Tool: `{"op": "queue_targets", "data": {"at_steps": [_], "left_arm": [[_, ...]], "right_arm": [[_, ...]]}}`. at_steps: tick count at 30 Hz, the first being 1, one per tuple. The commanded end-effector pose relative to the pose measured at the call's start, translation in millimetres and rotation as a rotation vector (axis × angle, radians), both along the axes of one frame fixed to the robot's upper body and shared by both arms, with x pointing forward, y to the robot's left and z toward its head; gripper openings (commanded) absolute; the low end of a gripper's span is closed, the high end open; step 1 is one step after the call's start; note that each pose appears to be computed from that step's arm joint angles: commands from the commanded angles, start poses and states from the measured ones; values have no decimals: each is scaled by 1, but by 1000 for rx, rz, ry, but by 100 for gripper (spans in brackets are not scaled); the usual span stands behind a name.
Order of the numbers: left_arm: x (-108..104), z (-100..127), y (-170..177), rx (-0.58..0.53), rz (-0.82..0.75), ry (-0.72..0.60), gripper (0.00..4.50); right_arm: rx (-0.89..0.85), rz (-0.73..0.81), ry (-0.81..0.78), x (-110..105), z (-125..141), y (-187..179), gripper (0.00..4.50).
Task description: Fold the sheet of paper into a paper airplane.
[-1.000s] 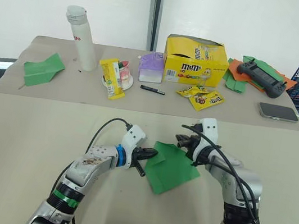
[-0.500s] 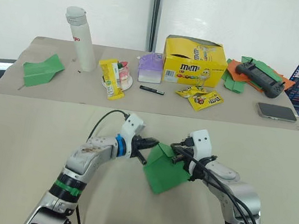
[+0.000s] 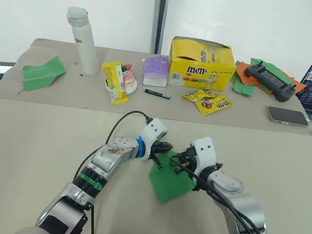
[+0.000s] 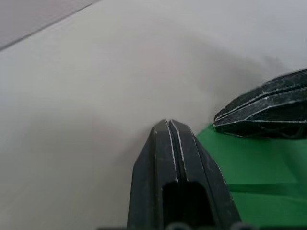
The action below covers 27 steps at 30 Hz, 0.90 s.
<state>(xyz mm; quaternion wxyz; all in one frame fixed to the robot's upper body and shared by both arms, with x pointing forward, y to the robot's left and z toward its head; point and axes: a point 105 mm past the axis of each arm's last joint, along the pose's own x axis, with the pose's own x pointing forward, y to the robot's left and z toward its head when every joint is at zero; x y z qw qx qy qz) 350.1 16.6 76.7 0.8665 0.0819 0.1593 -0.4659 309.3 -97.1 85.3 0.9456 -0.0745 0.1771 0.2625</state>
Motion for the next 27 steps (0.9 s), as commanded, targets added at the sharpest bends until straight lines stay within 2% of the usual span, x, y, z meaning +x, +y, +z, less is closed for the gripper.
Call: {"op": "queue_targets", "data": {"at_steps": [1,3,9,15,27], "left_arm": [[-6,-19,6,53,19,55,0],[-7,-21,7,56,27,61,0],[-12,-24,6,53,31,65,0],[-15,-25,6,49,31,70,0],[-16,-30,0,53,6,70,0]], "right_arm": [[55,37,-114,5,28,12,2],[64,47,-117,6,28,17,2],[20,25,-57,7,6,16,2],[-23,-100,20,9,-13,-13,2],[-99,-203,80,0,-24,-50,2]]}}
